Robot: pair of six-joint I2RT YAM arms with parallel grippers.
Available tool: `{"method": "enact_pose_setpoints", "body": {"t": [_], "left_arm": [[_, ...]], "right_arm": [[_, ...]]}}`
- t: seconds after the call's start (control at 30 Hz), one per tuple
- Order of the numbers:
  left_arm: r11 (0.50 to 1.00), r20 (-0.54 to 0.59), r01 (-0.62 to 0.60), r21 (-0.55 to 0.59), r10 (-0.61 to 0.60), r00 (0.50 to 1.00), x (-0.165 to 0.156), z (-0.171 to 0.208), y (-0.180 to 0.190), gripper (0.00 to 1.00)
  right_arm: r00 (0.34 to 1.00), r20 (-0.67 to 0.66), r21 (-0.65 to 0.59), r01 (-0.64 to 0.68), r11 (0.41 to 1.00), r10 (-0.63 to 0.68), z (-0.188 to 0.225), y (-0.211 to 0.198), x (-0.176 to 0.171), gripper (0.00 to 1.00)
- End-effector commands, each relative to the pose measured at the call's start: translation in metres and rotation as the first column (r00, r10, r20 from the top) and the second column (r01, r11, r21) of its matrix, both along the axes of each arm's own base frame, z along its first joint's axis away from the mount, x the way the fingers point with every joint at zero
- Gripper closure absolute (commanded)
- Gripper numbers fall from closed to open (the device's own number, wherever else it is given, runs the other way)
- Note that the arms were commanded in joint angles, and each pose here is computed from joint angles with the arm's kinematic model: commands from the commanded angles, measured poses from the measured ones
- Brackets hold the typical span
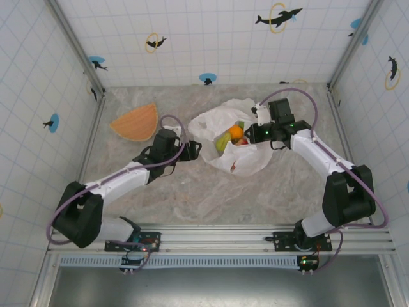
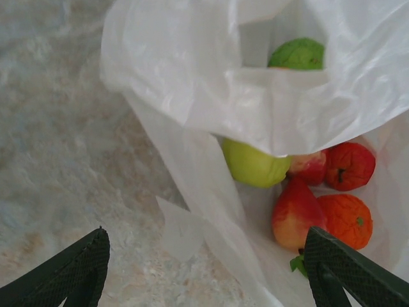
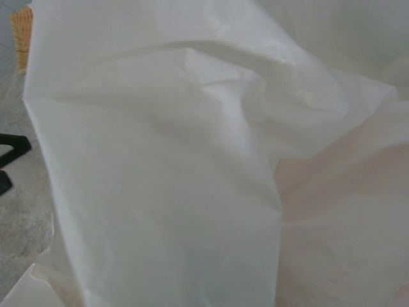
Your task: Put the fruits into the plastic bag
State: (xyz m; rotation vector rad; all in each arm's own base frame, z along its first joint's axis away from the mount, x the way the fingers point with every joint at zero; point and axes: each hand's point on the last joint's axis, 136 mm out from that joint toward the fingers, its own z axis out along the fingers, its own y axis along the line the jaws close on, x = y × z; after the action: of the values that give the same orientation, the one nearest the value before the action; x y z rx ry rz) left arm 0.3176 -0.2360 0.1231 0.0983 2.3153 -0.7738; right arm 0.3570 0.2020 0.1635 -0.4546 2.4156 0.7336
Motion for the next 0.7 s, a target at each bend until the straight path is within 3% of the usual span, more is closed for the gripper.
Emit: {"method": "enact_pose_setpoints", "body": {"t": [0.0,0.1,0.2,0.37,0.53,0.67], "left_arm": [[0.991,-0.081,0.033,-0.128,-0.044,0.996,-0.004,-0.009,-0.021,0.19],[0.987,-0.112,0.055,-0.152,-0.072,0.991,0.001,-0.019,-0.033,0.23],[0.985,-0.13,0.063,-0.159,-0.084,0.988,0.006,-0.028,-0.04,0.34],[0.977,-0.114,0.097,-0.188,-0.119,0.986,0.01,-0.03,-0.049,0.65],[0.962,-0.051,0.141,-0.233,-0.156,0.986,0.009,-0.004,-0.056,0.96],[0.94,0.033,0.19,-0.284,-0.188,0.982,0.008,0.032,-0.062,1.0]], "right_arm": [[1.0,0.031,0.013,-0.006,1.0,0.005,0.01,0.005,0.008,1.0],[1.0,0.031,0.012,-0.004,1.0,0.004,0.01,0.004,0.007,1.0],[1.0,0.031,0.01,-0.003,1.0,0.003,0.009,0.003,0.006,1.0],[0.999,0.035,0.009,-0.005,1.0,0.005,0.01,0.003,0.004,1.0],[0.997,0.069,-0.016,0.03,0.999,-0.029,0.015,-0.005,0.01,1.0],[0.992,0.112,-0.013,0.066,0.998,-0.064,0.026,-0.011,0.016,1.0]]}}
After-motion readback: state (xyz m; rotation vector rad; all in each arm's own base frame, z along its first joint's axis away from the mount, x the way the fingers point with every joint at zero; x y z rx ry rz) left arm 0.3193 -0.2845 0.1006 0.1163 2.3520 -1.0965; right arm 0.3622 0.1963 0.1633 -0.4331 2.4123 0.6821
